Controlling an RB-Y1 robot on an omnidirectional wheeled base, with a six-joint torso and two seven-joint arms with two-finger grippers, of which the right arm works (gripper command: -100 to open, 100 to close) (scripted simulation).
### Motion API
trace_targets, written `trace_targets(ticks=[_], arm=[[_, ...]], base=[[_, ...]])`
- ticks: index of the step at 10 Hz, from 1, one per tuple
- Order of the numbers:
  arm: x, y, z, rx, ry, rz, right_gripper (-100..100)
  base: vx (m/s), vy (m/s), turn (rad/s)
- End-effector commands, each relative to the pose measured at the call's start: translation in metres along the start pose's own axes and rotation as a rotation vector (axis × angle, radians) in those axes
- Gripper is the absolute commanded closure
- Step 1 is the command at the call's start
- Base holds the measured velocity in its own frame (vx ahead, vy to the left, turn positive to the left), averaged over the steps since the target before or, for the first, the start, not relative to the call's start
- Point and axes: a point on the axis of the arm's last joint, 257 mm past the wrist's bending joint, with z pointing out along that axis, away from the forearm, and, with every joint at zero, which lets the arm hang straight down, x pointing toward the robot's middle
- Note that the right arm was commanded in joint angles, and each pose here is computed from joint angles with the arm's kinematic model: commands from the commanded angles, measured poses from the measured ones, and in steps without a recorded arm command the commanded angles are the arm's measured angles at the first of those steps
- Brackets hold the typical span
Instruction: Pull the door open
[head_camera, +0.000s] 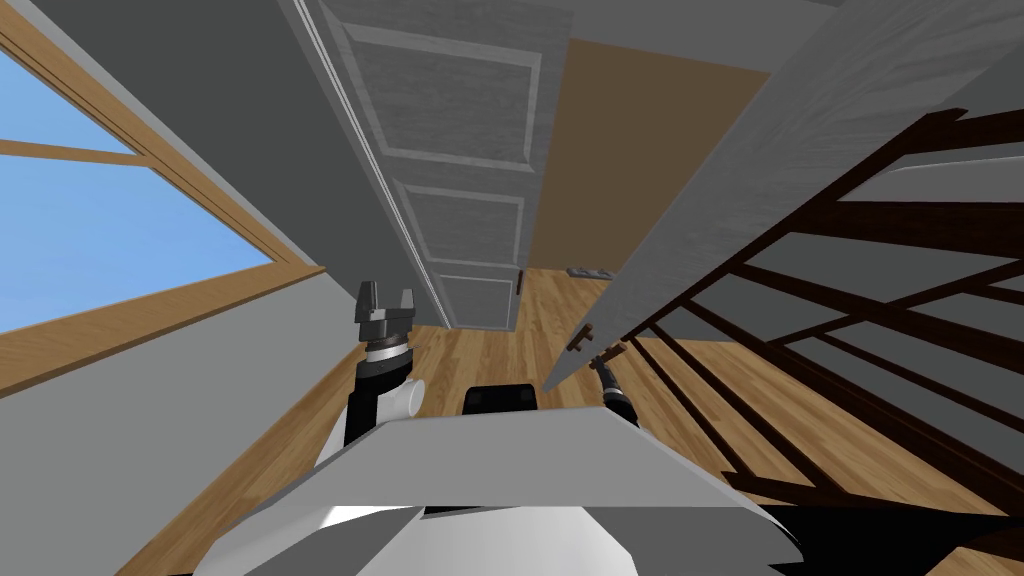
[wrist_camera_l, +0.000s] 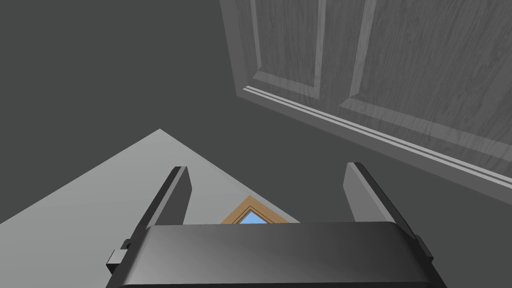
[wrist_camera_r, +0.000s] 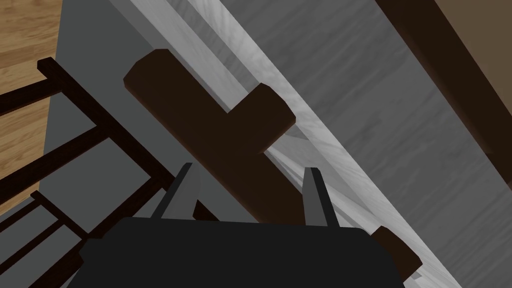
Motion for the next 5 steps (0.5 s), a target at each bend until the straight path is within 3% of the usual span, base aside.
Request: trace_targets(ticks=[1,5], arm=[[-0.0002,0.0126,0.0082,-0.023,-0.013,0.056,100],[-0.0002,0.0126,0.0082,-0.023,-0.013,0.056,100]], base=[[-0.013,-0.025,0.025],[-0.007,-0.011,0.009]])
